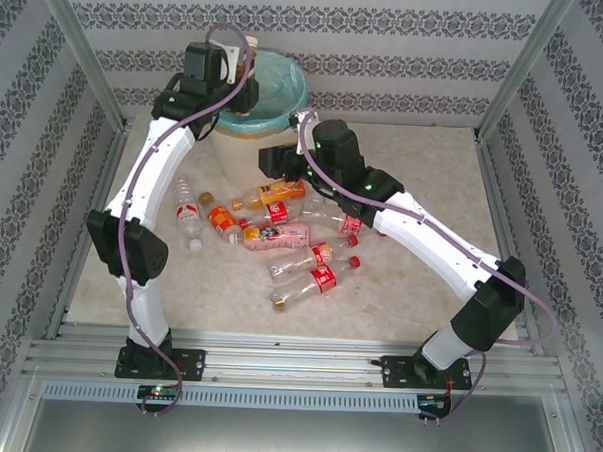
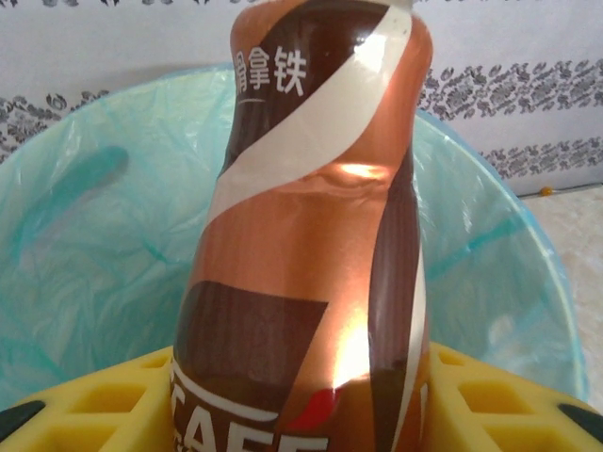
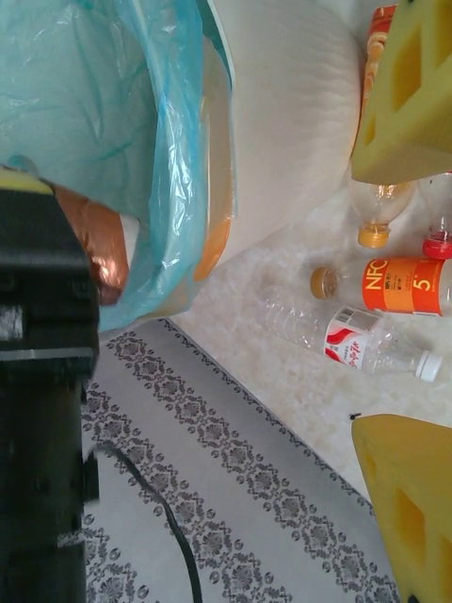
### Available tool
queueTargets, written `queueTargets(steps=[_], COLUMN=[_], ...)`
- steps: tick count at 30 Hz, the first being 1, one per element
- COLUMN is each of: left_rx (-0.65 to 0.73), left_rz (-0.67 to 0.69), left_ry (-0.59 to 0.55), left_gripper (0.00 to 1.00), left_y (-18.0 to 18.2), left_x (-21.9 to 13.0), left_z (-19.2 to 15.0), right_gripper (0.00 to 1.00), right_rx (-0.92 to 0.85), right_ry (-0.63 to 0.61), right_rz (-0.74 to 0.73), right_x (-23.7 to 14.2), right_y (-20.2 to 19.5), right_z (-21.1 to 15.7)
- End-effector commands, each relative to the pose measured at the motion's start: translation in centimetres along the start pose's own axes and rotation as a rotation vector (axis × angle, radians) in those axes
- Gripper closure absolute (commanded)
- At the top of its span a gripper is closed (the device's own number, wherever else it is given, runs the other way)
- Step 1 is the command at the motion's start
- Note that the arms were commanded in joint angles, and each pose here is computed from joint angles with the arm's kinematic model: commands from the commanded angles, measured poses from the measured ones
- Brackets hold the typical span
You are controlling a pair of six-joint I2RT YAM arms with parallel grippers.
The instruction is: Put the plastic bottles in the bin
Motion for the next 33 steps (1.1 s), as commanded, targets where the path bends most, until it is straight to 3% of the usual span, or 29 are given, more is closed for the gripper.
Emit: queueTargets(steps=[1,7,11,15,33], left_rx=[0.023,0.016,0.019,0.008,-0.001], left_rz=[0.002,0.001,0.006,0.005,-0.001], left_ry=[-0.102,-0.054,-0.041,-0.041,-0.039], left_gripper=[0.48,0.46,0.31,0.24,0.25], left_y=[-0.2,-0.1,0.0,0.0,-0.2], left_x=[-0.5,1.3,1.9,2.2,1.4], left_z=[2.6,1.4,1.0,1.0,1.3], right_gripper=[0.34,0.34,0.34,0.34,0.33], right_rx=[0.020,0.030,0.028,0.018,0.014], right_ry=[-0.063,-0.056,-0.053,-0.059,-0.047], right_rz=[0.005,-0.006,-0.004,-0.011,-0.038], right_x=[-1.5,-1.4,-1.4,-1.6,-2.5], right_y=[0.2,-0.1,-0.1,-0.1,-0.6], right_z=[1.2,0.6,0.5,0.7,-0.1])
Point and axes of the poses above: each hand's point on the last joint's axis, 136 mm out from that joint toward the fingers, its own x axis out along the fingers, its own y axis along the line the jaws close on, z = x × y, the point moved 7 cm from there along -x, back along the fingers, and after that the axes turned 4 degrees about x, right-handed, at the moved point
